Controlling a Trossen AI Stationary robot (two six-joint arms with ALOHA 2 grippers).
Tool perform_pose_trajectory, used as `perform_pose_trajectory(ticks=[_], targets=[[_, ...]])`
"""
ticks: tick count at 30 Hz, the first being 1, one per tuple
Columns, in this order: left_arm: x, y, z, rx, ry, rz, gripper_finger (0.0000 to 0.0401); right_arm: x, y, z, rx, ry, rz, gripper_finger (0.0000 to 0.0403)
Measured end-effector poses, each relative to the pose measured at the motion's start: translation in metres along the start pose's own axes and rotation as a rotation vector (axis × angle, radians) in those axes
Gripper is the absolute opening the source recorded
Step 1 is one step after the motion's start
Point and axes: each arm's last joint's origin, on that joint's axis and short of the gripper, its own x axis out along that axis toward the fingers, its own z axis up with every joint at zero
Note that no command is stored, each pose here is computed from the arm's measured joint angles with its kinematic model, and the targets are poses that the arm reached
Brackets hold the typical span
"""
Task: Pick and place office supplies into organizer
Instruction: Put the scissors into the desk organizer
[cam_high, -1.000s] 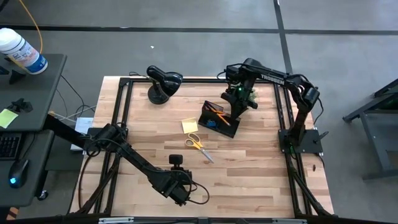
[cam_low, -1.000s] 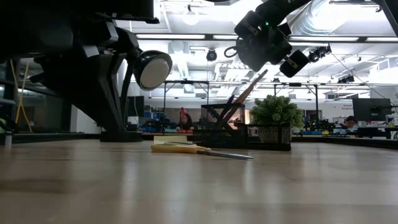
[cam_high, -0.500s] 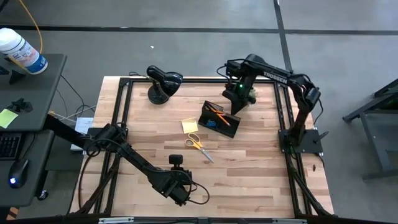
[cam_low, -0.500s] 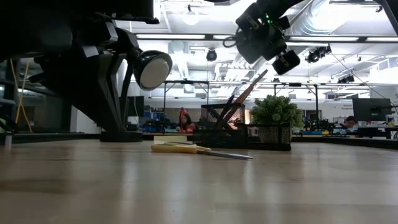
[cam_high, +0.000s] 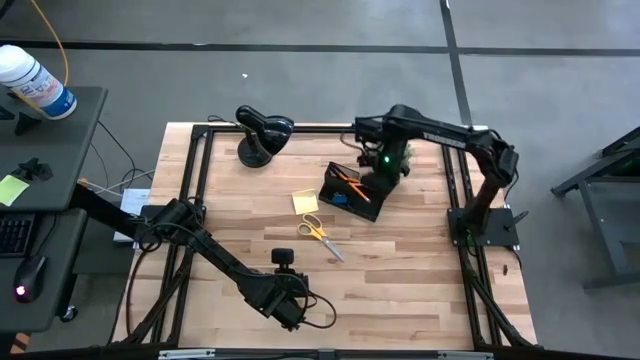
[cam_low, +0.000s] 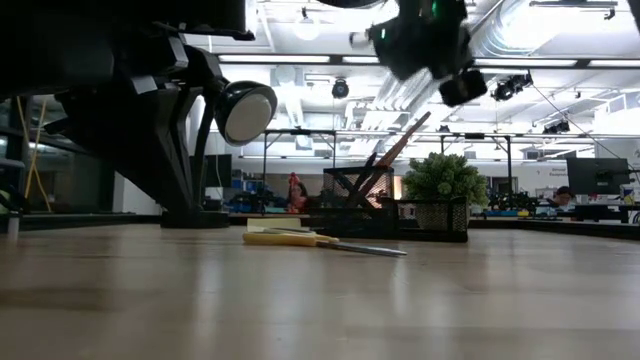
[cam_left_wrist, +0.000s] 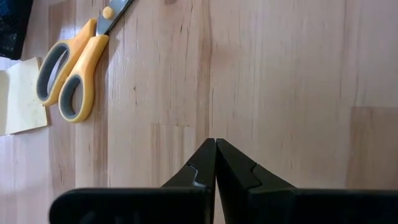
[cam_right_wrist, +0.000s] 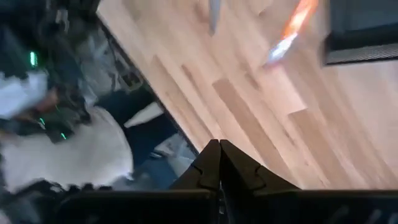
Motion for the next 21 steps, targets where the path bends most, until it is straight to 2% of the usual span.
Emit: perform_pose_trajectory(ticks=[6, 9, 15, 19, 21], targets=[[0.0, 0.0, 0.0, 0.045, 0.001, 0.001, 0.0001, 0.008, 0.033, -0.036, -0.094, -0.025, -0.13, 0.0002], [0.0, 0.001, 0.0, 0.086, 0.003, 0.002, 0.0001, 0.015, 0.049, -0.052, -0.106, -0.02, -0.145, 0.0002], [0.006, 0.009, 0.005, 0.14, 0.028, -0.008, 0.0001, 0.044, 0.076, -0.062, -0.201, 0.004, -0.15, 0.0001], [0.012, 0.018, 0.008, 0.167, 0.068, -0.035, 0.0001, 0.069, 0.081, -0.063, -0.231, 0.016, -0.157, 0.0001], [0.015, 0.023, 0.009, 0.187, 0.099, -0.041, 0.0001, 0.084, 0.08, -0.068, -0.247, 0.015, -0.208, 0.0001]])
